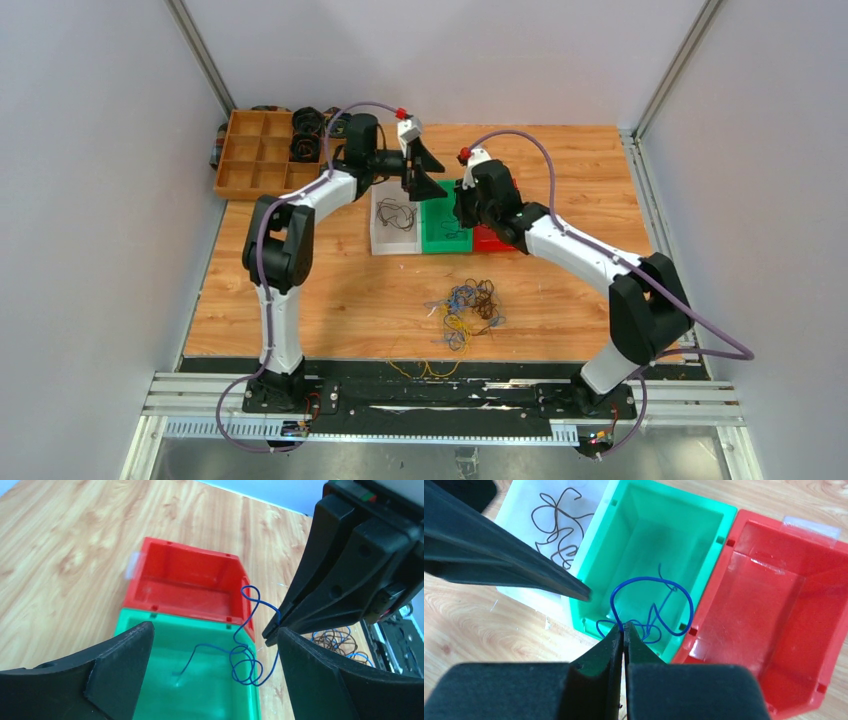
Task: Untangle the cables
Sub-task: Place the cable in the bin.
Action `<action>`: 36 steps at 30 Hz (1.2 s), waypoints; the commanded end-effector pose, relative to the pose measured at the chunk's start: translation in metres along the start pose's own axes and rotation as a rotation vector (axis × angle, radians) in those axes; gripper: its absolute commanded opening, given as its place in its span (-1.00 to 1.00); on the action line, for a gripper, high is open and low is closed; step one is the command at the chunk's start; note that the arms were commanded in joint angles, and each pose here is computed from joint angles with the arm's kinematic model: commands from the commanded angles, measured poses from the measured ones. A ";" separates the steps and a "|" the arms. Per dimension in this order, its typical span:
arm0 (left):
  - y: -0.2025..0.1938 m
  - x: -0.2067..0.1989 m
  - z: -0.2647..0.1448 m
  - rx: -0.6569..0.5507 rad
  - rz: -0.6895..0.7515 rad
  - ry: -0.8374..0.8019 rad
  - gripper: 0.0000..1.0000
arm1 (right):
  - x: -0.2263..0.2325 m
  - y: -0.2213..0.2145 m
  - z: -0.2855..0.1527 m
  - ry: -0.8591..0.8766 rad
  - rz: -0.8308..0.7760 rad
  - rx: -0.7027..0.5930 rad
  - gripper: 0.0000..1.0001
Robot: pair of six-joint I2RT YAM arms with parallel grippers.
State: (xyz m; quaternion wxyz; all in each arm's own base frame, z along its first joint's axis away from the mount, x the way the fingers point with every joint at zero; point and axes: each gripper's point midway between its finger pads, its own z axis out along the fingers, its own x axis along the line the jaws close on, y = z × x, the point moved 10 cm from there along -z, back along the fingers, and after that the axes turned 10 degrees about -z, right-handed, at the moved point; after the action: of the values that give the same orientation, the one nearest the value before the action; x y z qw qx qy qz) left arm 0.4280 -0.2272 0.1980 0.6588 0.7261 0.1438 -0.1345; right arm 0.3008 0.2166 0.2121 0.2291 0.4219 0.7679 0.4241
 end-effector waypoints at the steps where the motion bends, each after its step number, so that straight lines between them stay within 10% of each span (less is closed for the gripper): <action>1: 0.039 -0.015 -0.048 -0.098 -0.006 0.156 0.96 | -0.005 0.014 0.015 -0.022 -0.013 0.000 -0.99; 5: 0.044 -0.035 -0.070 -0.134 -0.137 0.303 0.96 | -0.007 0.012 0.042 -0.037 -0.034 0.062 -0.99; 13: 0.032 -0.068 -0.094 0.310 -0.226 0.610 0.96 | -0.011 0.000 0.087 -0.076 -0.079 0.226 -0.92; 18: 0.046 -0.106 -0.111 0.269 -0.170 0.677 0.96 | -0.011 0.005 0.086 -0.096 -0.087 0.285 -0.05; 23: 0.081 -0.139 -0.134 0.159 -0.096 0.751 0.96 | -0.013 0.028 0.056 -0.103 -0.087 0.208 0.16; 36: 0.070 -0.170 -0.155 0.166 -0.046 0.900 0.96 | -0.008 0.028 0.045 -0.052 -0.048 0.205 -0.15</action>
State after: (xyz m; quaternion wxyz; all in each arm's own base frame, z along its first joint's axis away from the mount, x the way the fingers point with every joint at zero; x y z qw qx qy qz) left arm 0.3015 -0.0850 0.3604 0.4902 0.7394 0.4161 0.1999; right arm 0.3486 0.2417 0.2353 0.2344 0.4195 0.8004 0.3584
